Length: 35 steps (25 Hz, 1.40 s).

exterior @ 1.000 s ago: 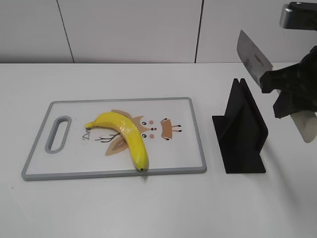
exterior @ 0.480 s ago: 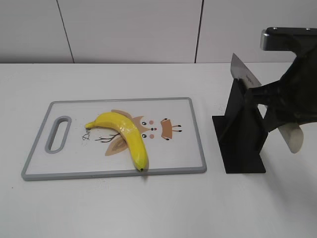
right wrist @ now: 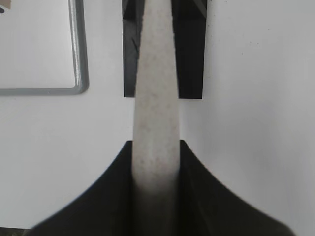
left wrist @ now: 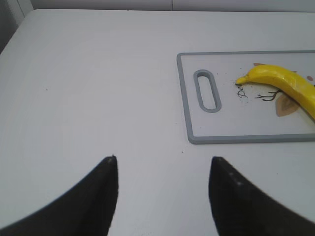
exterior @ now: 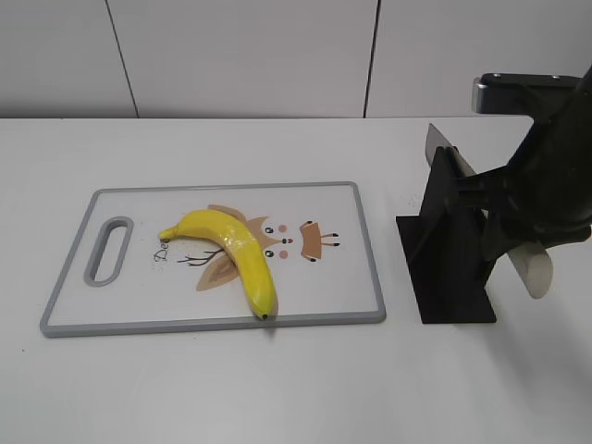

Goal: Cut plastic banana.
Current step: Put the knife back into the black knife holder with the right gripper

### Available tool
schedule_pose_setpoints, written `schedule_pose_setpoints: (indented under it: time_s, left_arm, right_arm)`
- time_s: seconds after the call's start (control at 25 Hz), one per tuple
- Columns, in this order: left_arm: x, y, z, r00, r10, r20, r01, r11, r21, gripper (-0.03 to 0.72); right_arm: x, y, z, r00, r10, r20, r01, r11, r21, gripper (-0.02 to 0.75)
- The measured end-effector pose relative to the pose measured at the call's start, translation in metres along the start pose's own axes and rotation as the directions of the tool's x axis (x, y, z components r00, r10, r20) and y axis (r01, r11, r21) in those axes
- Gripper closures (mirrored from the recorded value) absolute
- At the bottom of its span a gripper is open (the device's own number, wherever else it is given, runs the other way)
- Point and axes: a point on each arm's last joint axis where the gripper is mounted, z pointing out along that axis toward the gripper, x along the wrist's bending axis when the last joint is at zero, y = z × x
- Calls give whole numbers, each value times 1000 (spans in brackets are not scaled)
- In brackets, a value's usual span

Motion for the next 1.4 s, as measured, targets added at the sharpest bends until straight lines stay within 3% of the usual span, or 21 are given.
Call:
schedule_pose_setpoints:
  time_s: [0.16,0.4,0.44,0.68,1.0,1.2,1.4]
  left_arm:
    - [0,0,0,1000,0,0,0,1000,0,136]
    - [0,0,0,1000,-1,0,1,1000,0,136]
    - [0,0,0,1000,-1,0,1,1000,0,136]
    - [0,0,0,1000,-3,0,3,1000,0,136]
    - [0,0,0,1000,-2,-1,2,1000,0,136]
    - [0,0,0,1000,-2,-1,2,1000,0,144]
    - [0,0,0,1000,-2,-1,2,1000,0,173]
  right_arm:
    - [0,0,0,1000,0,0,0,1000,-1,529]
    - [0,0,0,1000,2,-4,-2,1000,0,150]
    - [1,0,0,1000,7,-10,-7,1000,3,118]
    - [0,-3,-11,1000,-21,-23,21,1000,-14,92]
    - [-1,-25,-81,964,-197,-177,156,963,-219,92]
    - [-12,-48,-116,935,-310,-174,235,906,-353,101]
    - [-29,-84,-124,906,-398,-143,307,853,-423,130]
